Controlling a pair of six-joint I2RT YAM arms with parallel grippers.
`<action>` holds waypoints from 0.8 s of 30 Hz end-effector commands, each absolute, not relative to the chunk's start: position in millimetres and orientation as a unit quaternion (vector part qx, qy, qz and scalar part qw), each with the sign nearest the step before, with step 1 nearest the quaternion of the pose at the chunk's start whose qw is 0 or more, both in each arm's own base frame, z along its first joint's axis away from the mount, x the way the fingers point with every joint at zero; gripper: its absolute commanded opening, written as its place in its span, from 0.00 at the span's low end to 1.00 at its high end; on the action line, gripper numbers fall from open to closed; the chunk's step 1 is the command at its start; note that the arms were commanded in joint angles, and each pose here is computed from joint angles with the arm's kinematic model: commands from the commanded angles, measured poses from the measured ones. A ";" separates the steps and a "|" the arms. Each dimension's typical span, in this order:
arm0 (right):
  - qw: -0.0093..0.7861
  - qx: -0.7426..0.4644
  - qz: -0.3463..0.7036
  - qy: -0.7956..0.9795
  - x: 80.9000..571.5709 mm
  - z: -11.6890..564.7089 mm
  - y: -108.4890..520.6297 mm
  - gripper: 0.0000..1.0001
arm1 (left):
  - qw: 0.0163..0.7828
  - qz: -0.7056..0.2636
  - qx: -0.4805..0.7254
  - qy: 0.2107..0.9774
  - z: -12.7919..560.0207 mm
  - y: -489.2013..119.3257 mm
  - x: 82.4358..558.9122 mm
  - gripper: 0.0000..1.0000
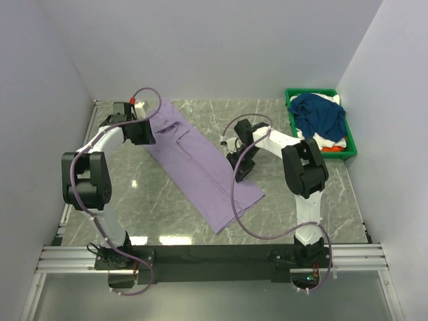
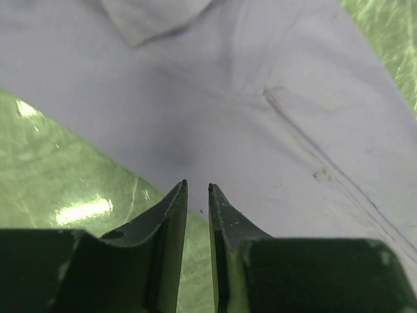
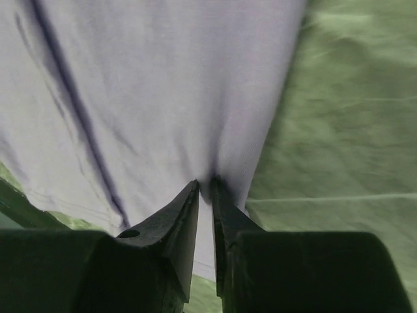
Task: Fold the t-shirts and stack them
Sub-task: Fold the tshirt
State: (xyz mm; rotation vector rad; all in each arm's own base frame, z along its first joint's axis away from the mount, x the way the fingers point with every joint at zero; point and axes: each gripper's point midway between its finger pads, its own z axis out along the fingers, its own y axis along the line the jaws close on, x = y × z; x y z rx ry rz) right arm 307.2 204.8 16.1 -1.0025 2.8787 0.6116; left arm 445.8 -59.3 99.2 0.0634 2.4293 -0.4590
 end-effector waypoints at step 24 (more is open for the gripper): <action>-0.018 -0.344 0.362 0.866 217.4 75.9 236.1 0.30 | 0.279 -0.189 0.052 0.940 23.6 -133.3 535.4 0.20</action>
